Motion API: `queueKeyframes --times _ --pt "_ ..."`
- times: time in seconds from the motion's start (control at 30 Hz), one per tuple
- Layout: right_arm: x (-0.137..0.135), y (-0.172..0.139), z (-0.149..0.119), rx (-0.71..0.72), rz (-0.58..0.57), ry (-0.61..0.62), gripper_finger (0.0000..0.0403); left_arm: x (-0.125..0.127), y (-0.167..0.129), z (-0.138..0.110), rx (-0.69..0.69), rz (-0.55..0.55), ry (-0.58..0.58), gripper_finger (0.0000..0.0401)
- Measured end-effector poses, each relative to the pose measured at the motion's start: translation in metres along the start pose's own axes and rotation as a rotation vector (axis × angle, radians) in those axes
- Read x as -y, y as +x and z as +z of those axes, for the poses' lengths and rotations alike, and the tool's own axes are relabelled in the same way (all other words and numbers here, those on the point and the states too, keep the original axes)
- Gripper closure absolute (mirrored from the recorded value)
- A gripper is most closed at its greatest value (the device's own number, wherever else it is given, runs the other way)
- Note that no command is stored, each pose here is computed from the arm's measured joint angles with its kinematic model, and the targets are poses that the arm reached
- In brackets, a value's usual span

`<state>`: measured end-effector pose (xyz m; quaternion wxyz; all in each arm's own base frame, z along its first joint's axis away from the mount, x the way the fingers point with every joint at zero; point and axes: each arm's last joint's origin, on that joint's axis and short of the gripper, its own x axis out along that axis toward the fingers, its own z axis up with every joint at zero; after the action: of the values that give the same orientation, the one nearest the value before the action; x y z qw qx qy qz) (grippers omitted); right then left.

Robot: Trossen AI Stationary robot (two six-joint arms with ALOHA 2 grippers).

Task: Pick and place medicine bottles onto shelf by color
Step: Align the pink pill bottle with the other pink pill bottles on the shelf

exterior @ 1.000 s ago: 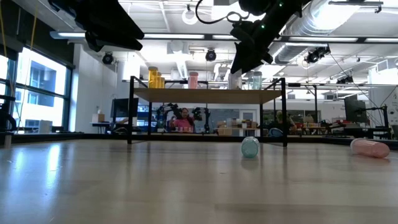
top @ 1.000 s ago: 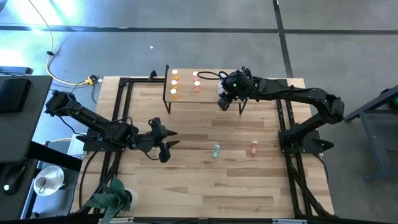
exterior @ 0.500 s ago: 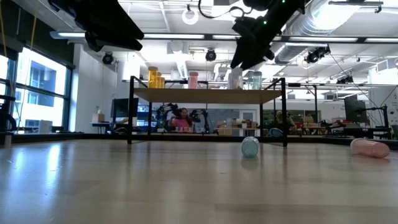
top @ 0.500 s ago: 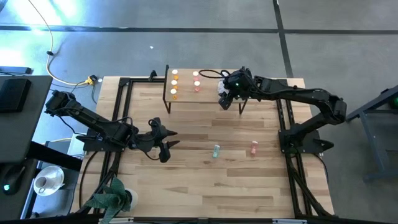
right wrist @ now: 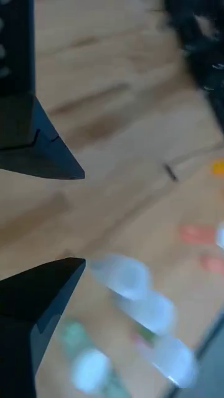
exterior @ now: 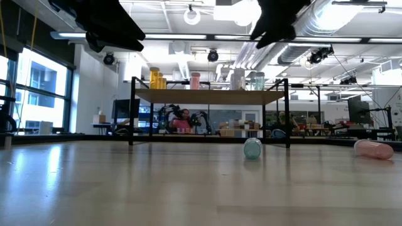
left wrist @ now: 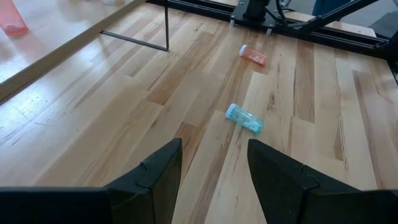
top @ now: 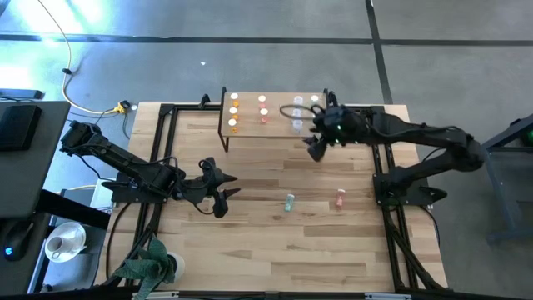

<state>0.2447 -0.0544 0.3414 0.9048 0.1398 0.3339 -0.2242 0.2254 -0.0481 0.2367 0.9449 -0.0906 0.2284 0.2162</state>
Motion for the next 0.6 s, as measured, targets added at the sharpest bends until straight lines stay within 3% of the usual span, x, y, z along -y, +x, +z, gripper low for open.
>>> queueKeyframes --times 0.33,0.6 --pt "-0.042 -0.012 -0.051 -0.249 0.003 -0.027 0.0194 0.000 0.000 0.000 0.000 0.000 0.000 0.0229" --pt "-0.056 -0.001 -0.097 -0.368 -0.028 0.071 0.0194 0.000 0.000 0.000 0.000 -0.001 0.000 0.0229"
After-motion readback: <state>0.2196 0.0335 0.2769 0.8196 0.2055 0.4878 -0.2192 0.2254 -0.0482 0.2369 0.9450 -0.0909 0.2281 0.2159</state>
